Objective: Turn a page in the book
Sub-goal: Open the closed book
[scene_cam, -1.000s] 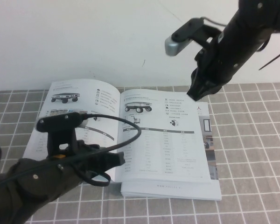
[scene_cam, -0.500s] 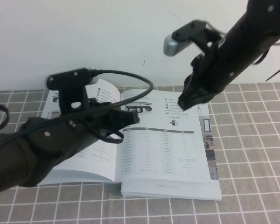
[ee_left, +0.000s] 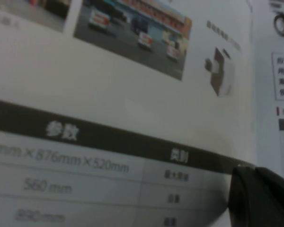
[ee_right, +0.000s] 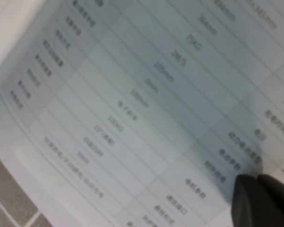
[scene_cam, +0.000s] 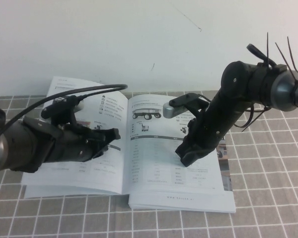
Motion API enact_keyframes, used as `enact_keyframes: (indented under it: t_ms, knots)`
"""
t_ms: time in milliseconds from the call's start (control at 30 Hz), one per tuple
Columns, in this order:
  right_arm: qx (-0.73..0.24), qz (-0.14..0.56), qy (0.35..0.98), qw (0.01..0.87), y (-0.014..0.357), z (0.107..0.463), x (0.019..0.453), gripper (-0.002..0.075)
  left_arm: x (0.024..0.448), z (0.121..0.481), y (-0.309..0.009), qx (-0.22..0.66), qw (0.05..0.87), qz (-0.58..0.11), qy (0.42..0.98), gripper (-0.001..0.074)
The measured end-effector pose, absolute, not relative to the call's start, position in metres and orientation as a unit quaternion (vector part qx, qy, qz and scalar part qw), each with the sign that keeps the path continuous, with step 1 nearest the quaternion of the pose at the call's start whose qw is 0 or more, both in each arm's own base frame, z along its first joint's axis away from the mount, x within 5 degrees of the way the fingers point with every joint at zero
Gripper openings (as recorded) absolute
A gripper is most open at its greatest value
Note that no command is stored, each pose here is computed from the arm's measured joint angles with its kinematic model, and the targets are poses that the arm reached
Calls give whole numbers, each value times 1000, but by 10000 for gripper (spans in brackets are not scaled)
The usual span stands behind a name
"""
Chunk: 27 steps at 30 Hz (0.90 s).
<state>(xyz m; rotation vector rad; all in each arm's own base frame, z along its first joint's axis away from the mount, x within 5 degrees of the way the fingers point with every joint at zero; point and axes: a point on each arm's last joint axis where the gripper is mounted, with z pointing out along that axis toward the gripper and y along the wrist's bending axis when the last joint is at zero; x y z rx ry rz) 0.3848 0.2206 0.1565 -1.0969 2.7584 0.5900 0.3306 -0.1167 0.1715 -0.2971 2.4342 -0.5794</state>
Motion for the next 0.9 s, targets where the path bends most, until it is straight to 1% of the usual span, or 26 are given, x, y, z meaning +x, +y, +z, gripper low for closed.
enact_keyframes:
  t_ms: [200,267,367,467,567,667,733,800,900]
  knots:
    - [-356,195,912,51,221,151,385,-1,331,142,-121,-100,254,-219,937,-2]
    - [-354,195,913,50,221,151,385,-1,332,138,-121,-96,247,-218,939,-2]
    - [-352,195,914,52,221,152,385,-2,331,140,-124,-75,243,-225,940,-2]
    - [-353,194,913,68,220,165,385,-2,329,154,-127,-40,249,-243,937,-2]
    - [-362,187,907,104,217,197,381,-2,323,181,-129,-5,272,-263,926,-2]
    - [-369,184,897,159,210,250,370,-2,310,220,-130,50,305,-278,910,-2]
    - [-379,183,888,184,204,283,357,-2,296,243,-131,114,305,-287,901,-2]
    - [-397,171,881,192,193,314,338,-2,280,258,-132,172,283,-294,897,-2]
    - [-420,132,881,174,175,344,313,-2,257,270,-129,226,228,-294,900,-2]
